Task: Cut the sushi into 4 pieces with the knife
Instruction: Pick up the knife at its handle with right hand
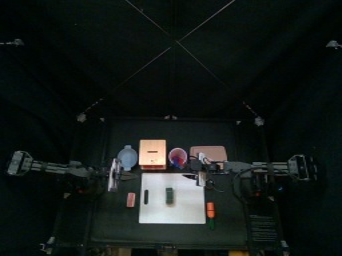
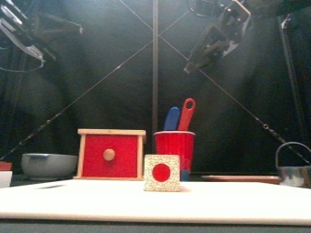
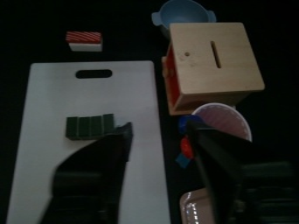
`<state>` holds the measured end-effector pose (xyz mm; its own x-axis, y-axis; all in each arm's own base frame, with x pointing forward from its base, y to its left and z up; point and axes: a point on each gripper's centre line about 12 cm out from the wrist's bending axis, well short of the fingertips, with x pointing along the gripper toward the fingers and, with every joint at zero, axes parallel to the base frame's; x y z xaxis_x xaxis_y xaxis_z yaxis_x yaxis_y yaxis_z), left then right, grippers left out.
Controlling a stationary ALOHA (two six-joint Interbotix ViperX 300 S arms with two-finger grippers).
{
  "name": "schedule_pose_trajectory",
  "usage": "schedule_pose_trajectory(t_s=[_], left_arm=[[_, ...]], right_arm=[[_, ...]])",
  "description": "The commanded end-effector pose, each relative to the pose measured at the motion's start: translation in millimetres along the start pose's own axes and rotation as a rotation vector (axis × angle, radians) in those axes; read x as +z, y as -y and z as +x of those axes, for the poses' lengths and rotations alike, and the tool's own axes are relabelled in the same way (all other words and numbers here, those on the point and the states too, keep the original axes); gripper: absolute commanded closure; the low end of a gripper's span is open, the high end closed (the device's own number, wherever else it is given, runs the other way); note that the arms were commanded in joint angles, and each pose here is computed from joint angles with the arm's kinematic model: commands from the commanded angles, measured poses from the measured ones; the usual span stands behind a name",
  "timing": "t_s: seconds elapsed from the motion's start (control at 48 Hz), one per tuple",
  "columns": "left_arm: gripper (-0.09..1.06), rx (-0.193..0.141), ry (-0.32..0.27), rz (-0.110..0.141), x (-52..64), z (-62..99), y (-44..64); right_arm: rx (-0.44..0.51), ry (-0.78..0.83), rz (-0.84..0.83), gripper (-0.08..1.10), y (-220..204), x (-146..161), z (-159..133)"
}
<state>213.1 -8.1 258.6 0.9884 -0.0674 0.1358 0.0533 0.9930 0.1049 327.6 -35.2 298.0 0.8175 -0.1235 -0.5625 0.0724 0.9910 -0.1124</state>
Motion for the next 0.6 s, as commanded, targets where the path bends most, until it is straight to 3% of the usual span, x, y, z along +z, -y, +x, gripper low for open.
schedule_pose_trajectory(t_s=[0.021,0.604], left_arm=[[0.96,0.007,0.016,0.004,4.1,2.1,-2.0],[0.96,0.015,0.005,0.004,0.4,0.5,-3.3]], right_arm=[[-0.035,0.003,-0.034,-0.04,9,14,-1],[-0.105,-0.289,-0.127,0.02,25,1,50]])
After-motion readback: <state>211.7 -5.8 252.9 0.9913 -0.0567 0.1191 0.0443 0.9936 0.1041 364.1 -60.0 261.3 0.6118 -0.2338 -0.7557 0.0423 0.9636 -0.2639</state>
